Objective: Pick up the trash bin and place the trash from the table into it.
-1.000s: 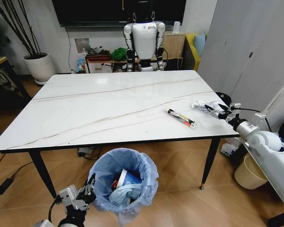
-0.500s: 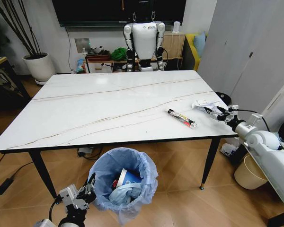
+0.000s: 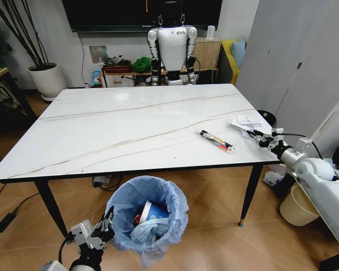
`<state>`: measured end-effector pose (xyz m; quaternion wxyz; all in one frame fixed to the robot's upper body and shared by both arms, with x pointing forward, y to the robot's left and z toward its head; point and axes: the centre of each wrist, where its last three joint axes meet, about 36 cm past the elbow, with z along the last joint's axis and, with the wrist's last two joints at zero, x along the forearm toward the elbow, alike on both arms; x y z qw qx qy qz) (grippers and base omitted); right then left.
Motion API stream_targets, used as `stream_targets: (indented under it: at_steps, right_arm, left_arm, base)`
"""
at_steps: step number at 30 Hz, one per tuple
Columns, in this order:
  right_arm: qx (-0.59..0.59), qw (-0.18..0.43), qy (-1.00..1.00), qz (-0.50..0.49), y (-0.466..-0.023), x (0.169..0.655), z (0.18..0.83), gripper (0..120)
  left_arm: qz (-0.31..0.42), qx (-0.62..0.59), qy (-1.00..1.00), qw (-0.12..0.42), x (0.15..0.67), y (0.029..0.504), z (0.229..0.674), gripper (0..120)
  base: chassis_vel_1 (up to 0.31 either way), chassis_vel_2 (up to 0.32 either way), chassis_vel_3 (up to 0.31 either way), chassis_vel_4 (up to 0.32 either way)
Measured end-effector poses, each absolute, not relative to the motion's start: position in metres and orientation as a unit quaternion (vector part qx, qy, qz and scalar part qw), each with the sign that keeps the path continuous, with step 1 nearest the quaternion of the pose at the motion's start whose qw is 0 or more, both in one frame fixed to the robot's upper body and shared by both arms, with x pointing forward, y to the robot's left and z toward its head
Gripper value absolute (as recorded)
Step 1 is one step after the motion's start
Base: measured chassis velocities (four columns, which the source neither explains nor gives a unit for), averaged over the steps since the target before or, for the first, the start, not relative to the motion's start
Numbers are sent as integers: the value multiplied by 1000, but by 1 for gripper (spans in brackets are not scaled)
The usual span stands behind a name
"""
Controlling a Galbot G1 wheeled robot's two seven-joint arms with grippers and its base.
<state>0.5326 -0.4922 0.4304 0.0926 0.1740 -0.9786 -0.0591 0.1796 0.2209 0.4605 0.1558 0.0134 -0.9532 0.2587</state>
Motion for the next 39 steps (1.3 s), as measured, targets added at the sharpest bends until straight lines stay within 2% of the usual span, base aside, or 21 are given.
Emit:
stream_targets:
  at_steps: [1,5,17,32,39]
  right_arm:
    - [174,93,-979,-59,-492,533,430,15]
    - [177,91,-978,-58,-491,533,432,0]
    - [184,89,-977,-54,-493,530,433,0]
    - [300,-10,-954,-1,-481,493,536,0]
    - [395,-55,-916,31,-439,465,588,0]
  left_arm:
    - [259,13,-953,156,180,221,461,0]
    - [259,13,-953,156,180,221,461,0]
    - [261,12,-953,155,181,222,461,0]
    - [264,-4,-951,160,183,222,462,0]
    - [270,-5,-949,162,185,220,460,0]
  base:
    - [0,0,0,0]
    - [0,0,0,0]
    - [0,0,0,0]
    - [0,0,0,0]
    - [0,0,0,0]
